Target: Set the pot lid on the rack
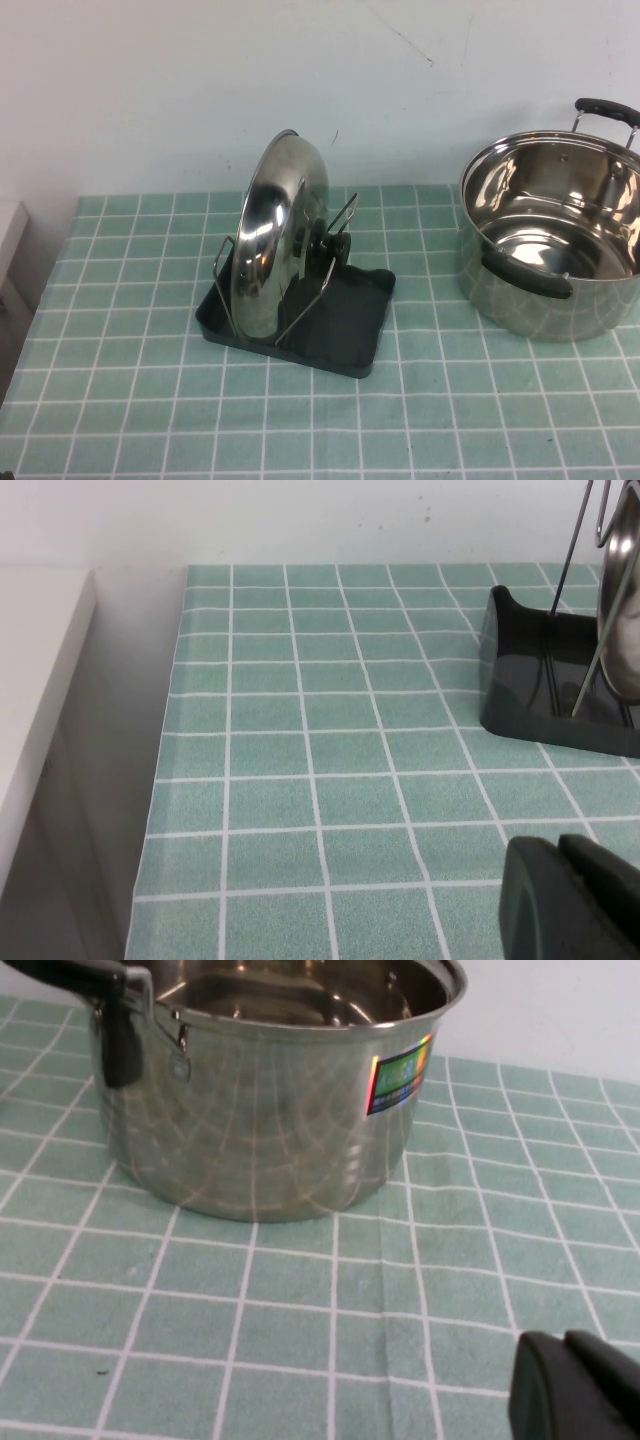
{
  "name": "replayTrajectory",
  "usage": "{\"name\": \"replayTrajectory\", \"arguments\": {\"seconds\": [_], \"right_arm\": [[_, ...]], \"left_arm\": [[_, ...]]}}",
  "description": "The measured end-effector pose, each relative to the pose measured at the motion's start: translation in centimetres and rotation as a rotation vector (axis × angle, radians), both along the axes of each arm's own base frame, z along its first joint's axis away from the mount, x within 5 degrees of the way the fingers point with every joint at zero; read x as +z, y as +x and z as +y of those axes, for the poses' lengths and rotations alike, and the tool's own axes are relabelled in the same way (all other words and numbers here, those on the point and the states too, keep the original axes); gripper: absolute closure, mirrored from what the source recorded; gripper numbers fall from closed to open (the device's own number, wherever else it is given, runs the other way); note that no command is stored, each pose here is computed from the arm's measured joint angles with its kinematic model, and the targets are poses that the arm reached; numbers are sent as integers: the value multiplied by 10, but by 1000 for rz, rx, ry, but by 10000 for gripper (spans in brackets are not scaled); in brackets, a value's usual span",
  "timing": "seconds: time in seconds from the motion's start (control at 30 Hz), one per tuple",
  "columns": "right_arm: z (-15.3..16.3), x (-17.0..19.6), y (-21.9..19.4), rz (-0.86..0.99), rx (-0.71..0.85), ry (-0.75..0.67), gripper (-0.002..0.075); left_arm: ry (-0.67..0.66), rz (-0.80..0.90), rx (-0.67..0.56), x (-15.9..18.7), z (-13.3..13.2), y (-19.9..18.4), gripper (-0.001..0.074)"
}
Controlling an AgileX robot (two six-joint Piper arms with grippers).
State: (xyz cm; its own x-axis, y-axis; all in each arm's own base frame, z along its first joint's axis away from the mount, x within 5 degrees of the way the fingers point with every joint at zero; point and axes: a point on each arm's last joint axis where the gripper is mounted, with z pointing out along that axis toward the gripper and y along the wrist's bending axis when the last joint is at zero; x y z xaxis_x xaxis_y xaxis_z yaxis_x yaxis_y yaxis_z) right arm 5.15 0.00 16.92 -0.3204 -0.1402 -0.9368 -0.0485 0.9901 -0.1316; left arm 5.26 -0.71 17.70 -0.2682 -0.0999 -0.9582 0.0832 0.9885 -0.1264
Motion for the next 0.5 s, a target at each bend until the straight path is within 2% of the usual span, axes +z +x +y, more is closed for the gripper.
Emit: {"name": "replayTrajectory", "arguments": {"seconds": [0.17, 0.5], "right_arm": [[0, 0, 0, 0, -29, 60, 727], [-2, 0, 0, 0, -47, 18, 727]], "left_arm": [[-1, 0, 0, 0, 0, 0, 738], [1, 0, 0, 0, 0, 0, 738]]}}
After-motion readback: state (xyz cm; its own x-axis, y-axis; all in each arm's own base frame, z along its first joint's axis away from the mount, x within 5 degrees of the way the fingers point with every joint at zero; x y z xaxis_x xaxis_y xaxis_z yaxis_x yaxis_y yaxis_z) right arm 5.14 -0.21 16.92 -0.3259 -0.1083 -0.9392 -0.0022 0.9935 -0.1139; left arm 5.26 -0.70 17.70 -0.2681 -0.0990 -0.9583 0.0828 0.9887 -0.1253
